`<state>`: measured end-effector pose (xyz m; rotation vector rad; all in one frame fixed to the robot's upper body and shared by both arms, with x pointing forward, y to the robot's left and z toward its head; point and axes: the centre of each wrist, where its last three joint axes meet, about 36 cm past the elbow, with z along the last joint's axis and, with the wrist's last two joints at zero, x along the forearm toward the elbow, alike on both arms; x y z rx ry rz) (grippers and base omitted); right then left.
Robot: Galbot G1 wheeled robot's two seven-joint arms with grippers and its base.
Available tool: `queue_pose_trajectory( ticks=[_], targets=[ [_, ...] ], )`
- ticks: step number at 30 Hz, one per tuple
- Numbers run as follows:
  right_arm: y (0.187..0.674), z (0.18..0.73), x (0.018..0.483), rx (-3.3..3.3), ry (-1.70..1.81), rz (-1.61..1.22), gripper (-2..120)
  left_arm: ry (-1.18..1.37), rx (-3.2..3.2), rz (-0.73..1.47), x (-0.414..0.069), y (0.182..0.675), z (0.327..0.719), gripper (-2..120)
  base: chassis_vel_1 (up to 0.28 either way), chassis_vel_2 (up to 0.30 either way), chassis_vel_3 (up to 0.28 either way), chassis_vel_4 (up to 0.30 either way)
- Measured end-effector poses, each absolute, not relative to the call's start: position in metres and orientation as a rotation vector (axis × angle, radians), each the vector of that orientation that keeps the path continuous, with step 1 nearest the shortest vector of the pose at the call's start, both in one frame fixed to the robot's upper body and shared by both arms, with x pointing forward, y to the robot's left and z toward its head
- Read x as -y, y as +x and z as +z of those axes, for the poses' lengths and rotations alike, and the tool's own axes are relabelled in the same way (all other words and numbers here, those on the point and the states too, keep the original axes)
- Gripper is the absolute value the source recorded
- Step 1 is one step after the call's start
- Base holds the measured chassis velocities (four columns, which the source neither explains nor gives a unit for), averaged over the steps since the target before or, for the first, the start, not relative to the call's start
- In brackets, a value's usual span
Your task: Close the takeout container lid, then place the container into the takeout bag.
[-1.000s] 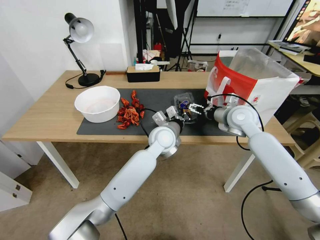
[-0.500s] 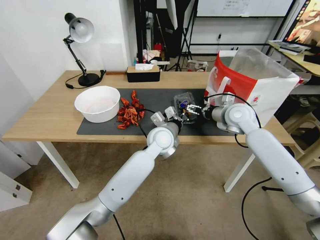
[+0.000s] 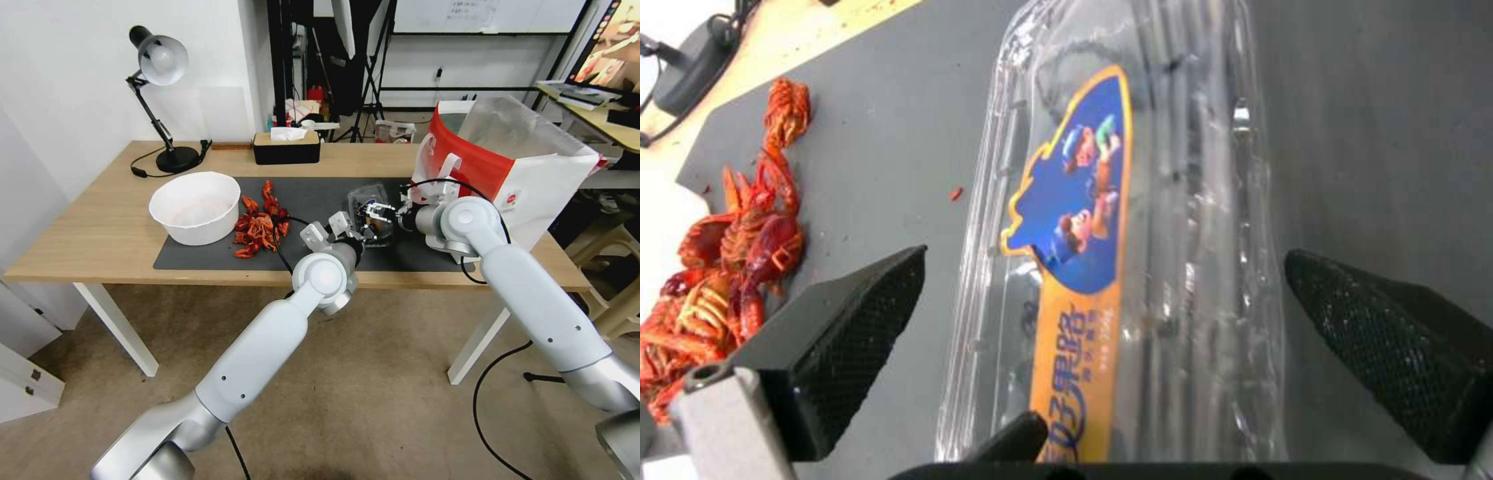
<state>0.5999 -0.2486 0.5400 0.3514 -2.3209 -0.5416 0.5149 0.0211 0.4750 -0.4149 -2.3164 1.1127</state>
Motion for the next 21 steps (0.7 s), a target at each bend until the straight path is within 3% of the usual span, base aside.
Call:
queue_pose_trajectory(
  ticks=[21],
  targets=[
    [0.613,0.532,0.244,2.313,0.312,-0.505,100,-0.418,2.313,1.121,-0.022,0.512,0.476,0,0.0,0.0,0.0,0.0]
  ],
)
